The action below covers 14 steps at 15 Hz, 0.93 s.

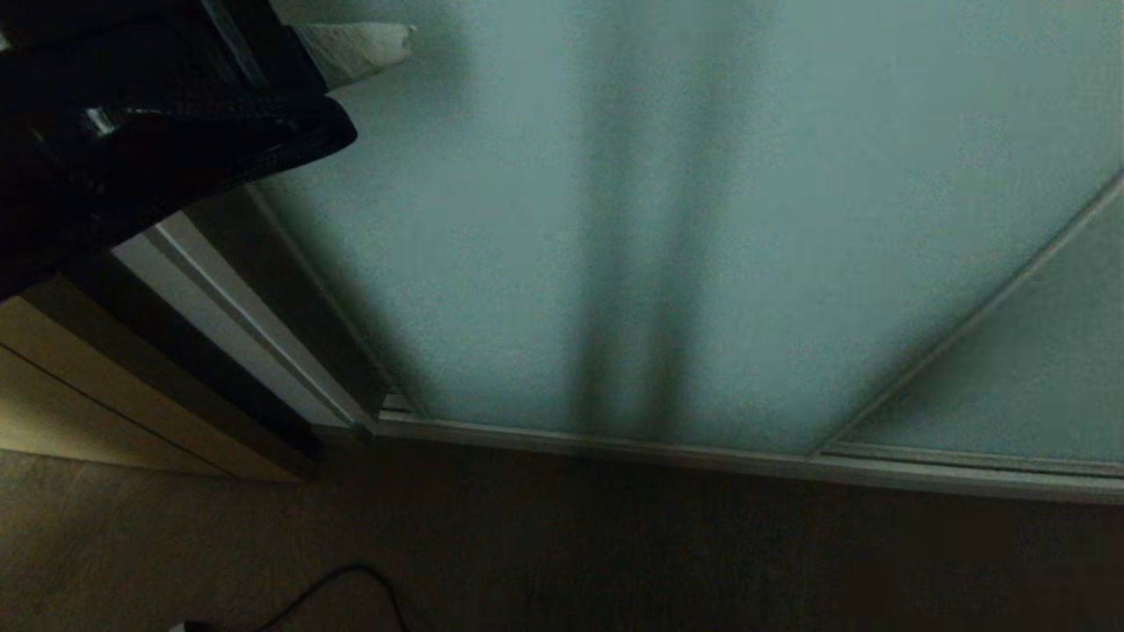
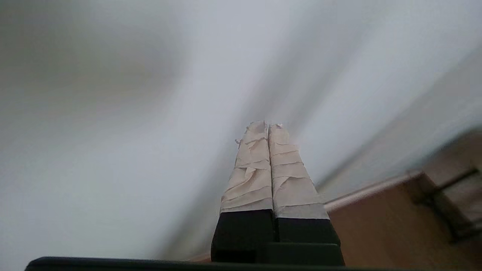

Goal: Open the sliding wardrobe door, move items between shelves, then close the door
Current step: Close the door

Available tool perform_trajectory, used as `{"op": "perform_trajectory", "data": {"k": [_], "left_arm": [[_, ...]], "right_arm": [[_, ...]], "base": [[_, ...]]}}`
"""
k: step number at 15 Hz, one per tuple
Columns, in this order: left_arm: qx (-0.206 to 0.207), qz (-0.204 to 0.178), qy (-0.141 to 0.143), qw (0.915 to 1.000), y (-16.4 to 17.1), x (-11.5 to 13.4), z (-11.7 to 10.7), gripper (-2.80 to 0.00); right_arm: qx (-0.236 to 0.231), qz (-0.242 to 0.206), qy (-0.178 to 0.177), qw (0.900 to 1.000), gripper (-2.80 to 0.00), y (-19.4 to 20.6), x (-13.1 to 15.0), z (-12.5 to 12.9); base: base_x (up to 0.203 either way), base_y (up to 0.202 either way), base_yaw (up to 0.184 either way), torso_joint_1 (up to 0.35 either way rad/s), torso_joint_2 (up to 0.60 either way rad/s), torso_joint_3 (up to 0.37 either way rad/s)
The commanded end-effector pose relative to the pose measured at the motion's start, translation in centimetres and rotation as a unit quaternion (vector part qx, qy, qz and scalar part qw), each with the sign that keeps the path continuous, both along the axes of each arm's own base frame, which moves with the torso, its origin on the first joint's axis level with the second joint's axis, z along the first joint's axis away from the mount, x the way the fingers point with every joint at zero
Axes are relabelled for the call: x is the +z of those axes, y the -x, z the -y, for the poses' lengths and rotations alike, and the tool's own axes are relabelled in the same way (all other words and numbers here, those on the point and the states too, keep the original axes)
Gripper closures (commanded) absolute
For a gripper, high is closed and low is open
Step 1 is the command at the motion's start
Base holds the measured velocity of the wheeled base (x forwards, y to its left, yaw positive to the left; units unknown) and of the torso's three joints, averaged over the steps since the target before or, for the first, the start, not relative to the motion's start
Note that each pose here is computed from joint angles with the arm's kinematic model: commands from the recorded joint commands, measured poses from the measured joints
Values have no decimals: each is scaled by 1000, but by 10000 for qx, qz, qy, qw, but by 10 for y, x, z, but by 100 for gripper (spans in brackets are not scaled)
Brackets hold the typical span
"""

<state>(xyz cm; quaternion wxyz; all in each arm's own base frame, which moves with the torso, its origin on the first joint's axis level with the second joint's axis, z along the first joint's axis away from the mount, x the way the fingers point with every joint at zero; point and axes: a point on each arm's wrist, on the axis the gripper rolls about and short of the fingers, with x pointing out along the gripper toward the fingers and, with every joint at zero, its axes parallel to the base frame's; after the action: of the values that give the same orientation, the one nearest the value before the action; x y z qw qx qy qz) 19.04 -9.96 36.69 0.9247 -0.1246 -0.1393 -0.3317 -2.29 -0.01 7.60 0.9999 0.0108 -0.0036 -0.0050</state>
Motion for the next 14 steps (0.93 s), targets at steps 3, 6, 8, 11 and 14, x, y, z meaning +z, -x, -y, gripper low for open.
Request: {"op": "perform_trajectory", "data": {"k": [3, 6, 8, 11, 14], "left_arm": [[269, 40, -3, 9996, -34, -1, 5, 0], [1012, 216, 182, 9945, -83, -6, 10, 0], [1627, 449, 232, 9854, -119, -13, 5, 0], [2192, 665, 184, 9732, -159, -19, -12, 0], [2375, 761, 207, 9682, -173, -18, -20, 0]], "right_arm": [[-4, 3, 0, 10000, 0, 0, 0, 0], [-4, 3, 0, 10000, 0, 0, 0, 0], [-4, 3, 0, 10000, 0, 0, 0, 0], [-4, 3, 0, 10000, 0, 0, 0, 0], [-4, 3, 0, 10000, 0, 0, 0, 0]], "base": [[0, 0, 0, 0, 0, 0], [0, 0, 0, 0, 0, 0], [0, 0, 0, 0, 0, 0], [0, 0, 0, 0, 0, 0], [0, 0, 0, 0, 0, 0]]}}
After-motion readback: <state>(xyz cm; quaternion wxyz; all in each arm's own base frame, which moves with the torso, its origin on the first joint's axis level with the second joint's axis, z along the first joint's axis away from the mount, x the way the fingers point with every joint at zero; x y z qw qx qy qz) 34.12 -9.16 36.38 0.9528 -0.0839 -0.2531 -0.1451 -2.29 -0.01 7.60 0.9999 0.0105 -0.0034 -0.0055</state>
